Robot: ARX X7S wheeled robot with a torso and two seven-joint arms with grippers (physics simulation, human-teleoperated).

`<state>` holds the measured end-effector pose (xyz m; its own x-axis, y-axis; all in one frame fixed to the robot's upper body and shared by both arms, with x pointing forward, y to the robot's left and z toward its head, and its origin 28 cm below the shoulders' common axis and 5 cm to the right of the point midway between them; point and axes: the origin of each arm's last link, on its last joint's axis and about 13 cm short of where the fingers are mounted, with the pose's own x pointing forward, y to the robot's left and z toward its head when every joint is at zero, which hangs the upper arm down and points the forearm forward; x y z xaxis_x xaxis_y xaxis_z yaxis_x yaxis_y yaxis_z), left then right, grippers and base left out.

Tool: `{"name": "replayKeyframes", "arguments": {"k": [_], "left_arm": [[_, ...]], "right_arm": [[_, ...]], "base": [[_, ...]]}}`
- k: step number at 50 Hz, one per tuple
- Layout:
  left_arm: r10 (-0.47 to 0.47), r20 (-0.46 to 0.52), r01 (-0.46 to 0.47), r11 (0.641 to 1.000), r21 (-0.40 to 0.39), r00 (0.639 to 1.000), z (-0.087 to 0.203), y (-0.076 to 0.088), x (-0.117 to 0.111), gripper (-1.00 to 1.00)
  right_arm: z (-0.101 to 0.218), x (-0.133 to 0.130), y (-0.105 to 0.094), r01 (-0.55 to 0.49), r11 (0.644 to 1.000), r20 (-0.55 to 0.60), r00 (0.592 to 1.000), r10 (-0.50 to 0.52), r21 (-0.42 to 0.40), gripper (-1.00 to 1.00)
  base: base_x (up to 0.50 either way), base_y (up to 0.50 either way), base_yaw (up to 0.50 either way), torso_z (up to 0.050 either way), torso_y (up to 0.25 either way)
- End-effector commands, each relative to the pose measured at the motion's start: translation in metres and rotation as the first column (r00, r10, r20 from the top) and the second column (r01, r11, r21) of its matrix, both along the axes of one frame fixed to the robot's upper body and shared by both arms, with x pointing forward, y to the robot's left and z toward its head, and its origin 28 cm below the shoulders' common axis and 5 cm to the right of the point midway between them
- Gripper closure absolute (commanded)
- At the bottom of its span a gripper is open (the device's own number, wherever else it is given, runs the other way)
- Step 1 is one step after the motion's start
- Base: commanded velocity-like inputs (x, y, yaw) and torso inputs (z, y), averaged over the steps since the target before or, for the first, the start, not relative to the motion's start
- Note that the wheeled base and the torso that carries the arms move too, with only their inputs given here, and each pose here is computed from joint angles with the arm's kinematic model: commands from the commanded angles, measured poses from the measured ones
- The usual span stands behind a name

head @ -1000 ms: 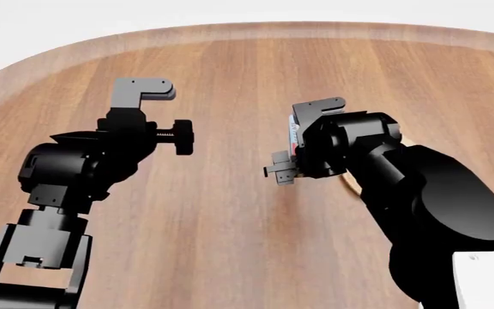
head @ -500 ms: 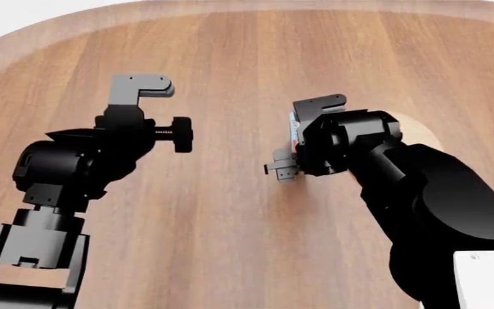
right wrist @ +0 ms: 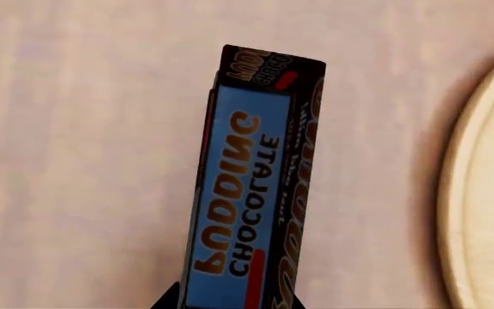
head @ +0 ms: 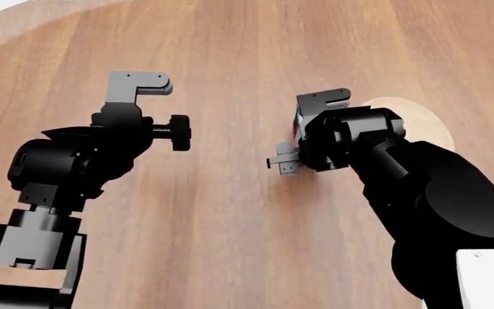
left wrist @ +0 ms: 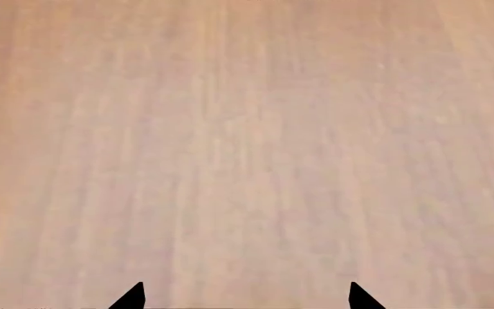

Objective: Put the chocolate pudding to the left of the plate.

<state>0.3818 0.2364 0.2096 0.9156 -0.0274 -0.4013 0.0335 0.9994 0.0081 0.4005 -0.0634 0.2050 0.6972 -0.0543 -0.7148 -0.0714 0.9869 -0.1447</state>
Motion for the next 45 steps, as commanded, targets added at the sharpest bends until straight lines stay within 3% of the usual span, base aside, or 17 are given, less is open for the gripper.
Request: {"name": "replayKeyframes", "arguments": {"k": [1, 2, 3, 19, 34, 42, 44, 45], "left_arm": [[0.003, 0.001, -0.003, 1.000, -0.001, 1.000, 0.001, 0.001, -0.001, -1.00], [0.003, 0.001, -0.003, 1.000, -0.001, 1.000, 0.001, 0.001, -0.001, -1.00], [0.003, 0.000, -0.003, 1.000, -0.002, 1.000, 0.001, 0.001, -0.001, -1.00], [-0.001, 0.008, 0.001, 1.000, 0.009, 1.000, 0.001, 0.001, -0.002, -1.00], [-0.009, 0.013, 0.009, 1.000, 0.006, 1.000, 0.003, 0.002, -0.008, -1.00], [-0.003, 0.065, 0.003, 1.000, -0.011, 0.998, 0.009, 0.007, -0.030, -1.00], [-0.004, 0.088, 0.006, 1.000, -0.022, 0.996, 0.011, 0.008, -0.038, -1.00], [-0.004, 0.098, 0.007, 1.000, -0.026, 0.995, 0.012, 0.009, -0.041, -1.00]], "right_arm": [[-0.004, 0.000, 0.001, -0.020, 1.000, -0.001, 1.000, 0.020, -0.001, 1.00], [-0.004, 0.000, 0.001, -0.021, 1.000, -0.002, 1.000, 0.021, 0.002, 1.00], [-0.003, 0.000, 0.001, -0.015, 1.000, 0.002, 1.000, 0.015, 0.002, -1.00], [0.002, 0.001, 0.002, 0.010, 1.000, 0.027, 1.000, -0.010, -0.001, -1.00], [0.009, 0.005, 0.004, 0.015, 1.000, 0.084, 0.996, -0.015, 0.002, -1.00], [0.019, 0.009, 0.000, -0.034, 0.997, 0.163, 0.986, 0.023, 0.063, -1.00], [0.021, -0.001, -0.013, -0.005, 0.998, 0.201, 0.980, -0.010, 0.070, -1.00], [0.021, -0.011, -0.008, -0.054, 0.996, 0.217, 0.976, 0.037, 0.076, -1.00]], "base": [[0.00, 0.00, 0.00, 0.000, 0.000], [0.00, 0.00, 0.00, 0.000, 0.000], [0.00, 0.00, 0.00, 0.000, 0.000], [0.00, 0.00, 0.00, 0.000, 0.000], [0.00, 0.00, 0.00, -0.005, 0.245], [0.00, 0.00, 0.00, -0.006, 0.250], [0.00, 0.00, 0.00, -0.005, 0.250], [0.00, 0.00, 0.00, -0.006, 0.250]]}}
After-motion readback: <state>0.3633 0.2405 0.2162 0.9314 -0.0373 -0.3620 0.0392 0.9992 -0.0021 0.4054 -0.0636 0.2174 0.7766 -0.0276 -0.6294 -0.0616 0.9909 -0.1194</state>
